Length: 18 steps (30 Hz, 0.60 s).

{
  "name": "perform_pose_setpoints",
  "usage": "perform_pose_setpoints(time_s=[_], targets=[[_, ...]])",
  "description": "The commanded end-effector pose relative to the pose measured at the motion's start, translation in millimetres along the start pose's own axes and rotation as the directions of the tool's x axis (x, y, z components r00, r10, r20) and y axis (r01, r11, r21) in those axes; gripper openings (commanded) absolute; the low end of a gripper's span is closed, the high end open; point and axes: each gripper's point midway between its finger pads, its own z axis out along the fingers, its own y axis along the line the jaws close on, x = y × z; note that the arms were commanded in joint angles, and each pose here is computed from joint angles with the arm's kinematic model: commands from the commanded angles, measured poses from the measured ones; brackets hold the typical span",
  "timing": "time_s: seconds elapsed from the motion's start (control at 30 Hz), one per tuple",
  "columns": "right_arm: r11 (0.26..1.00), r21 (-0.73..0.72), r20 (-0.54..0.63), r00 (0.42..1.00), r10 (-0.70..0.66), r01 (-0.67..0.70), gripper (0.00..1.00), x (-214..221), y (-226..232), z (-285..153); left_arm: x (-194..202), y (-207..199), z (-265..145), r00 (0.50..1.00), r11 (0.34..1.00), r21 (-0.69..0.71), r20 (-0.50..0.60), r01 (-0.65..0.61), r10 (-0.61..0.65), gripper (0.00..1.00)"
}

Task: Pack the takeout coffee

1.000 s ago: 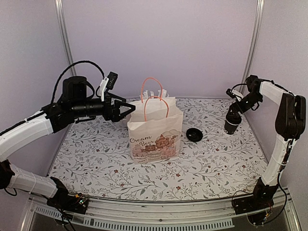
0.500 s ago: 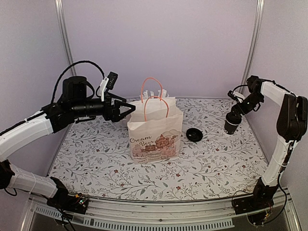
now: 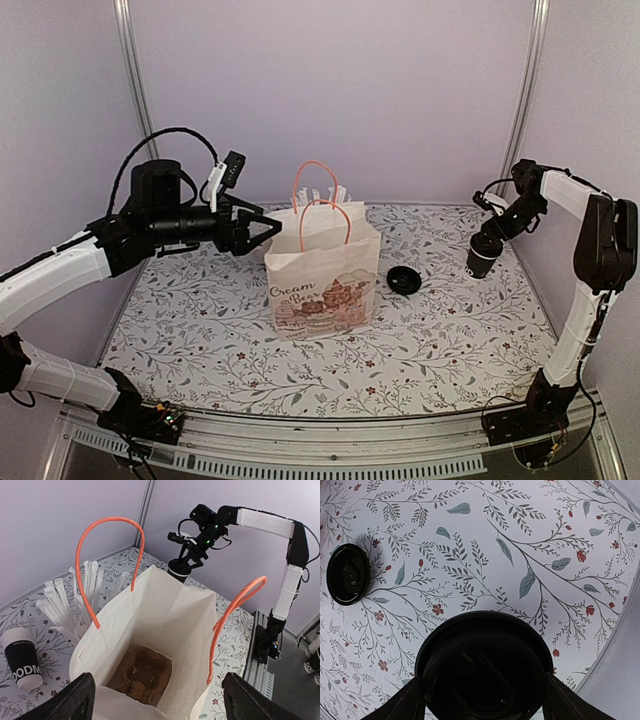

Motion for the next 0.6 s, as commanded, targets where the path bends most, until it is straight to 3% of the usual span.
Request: perform_pose_setpoints(time_s=[0.0, 0.23, 0.57], targets=[[1.0, -0.003, -0.026, 1.0, 0.004, -0.004, 0.76, 6, 3, 6, -4, -4, -2, 1.0, 1.0, 0.022, 0.018, -0.003, 0.003, 0.91], [0.999, -0.027, 0.026, 0.999, -0.039, 0.04, 0.7, -6, 30, -11, -10, -6, -7, 0.999, 1.0, 0.015, 0.037, -0.013, 0.013, 0.9], [0.974, -0.116, 0.134, 0.974, -0.18, 0.196, 0.65, -32, 126, -45, -19, 15, -9, 0.999, 0.993, -0.112, -0.03, -0.03, 0.027, 0.94]])
